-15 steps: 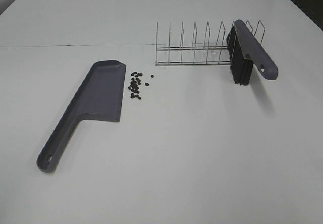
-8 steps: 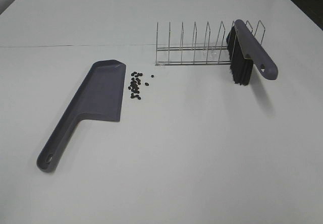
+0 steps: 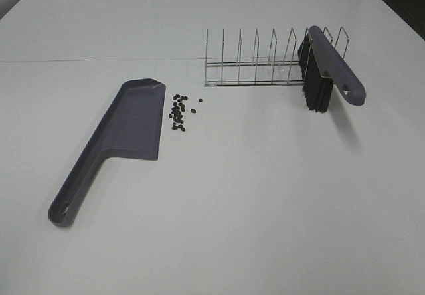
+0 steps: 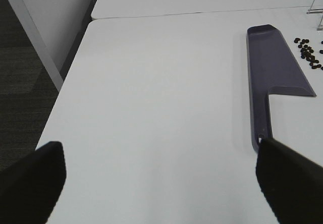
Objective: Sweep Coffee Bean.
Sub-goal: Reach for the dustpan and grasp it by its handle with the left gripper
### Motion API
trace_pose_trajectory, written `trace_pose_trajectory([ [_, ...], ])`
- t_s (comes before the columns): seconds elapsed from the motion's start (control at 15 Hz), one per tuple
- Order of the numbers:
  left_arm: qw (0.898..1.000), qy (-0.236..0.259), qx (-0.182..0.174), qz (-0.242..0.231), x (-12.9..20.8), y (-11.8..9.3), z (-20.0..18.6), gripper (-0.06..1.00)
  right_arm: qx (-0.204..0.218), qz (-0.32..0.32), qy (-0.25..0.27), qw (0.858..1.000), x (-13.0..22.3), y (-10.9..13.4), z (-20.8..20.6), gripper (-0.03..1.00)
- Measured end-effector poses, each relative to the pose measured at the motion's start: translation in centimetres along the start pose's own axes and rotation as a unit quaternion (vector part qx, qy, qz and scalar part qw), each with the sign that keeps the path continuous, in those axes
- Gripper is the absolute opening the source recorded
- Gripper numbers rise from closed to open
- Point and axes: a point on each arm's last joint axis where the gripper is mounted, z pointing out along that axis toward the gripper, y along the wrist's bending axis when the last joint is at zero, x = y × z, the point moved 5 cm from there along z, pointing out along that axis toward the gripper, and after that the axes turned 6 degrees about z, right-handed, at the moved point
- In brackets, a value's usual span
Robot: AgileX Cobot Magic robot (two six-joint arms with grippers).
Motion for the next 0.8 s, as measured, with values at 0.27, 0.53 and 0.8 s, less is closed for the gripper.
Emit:
trace_pose_trajectory([
  [0.27, 1.0, 0.0, 0.0, 0.0, 0.0, 0.0, 0.0, 0.94, 0.0, 0.0, 0.0, 1.0, 0.0, 0.0, 0.0, 0.71],
  [0.53, 1.0, 0.0, 0.0, 0.0, 0.0, 0.0, 0.0, 0.94, 0.0, 0.0, 0.0, 1.0, 0.0, 0.0, 0.0, 0.71],
  [0.8, 1.0, 0.0, 0.0, 0.0, 0.0, 0.0, 0.0, 0.94, 0.0, 0.0, 0.0, 1.0, 0.0, 0.0, 0.0, 0.71],
])
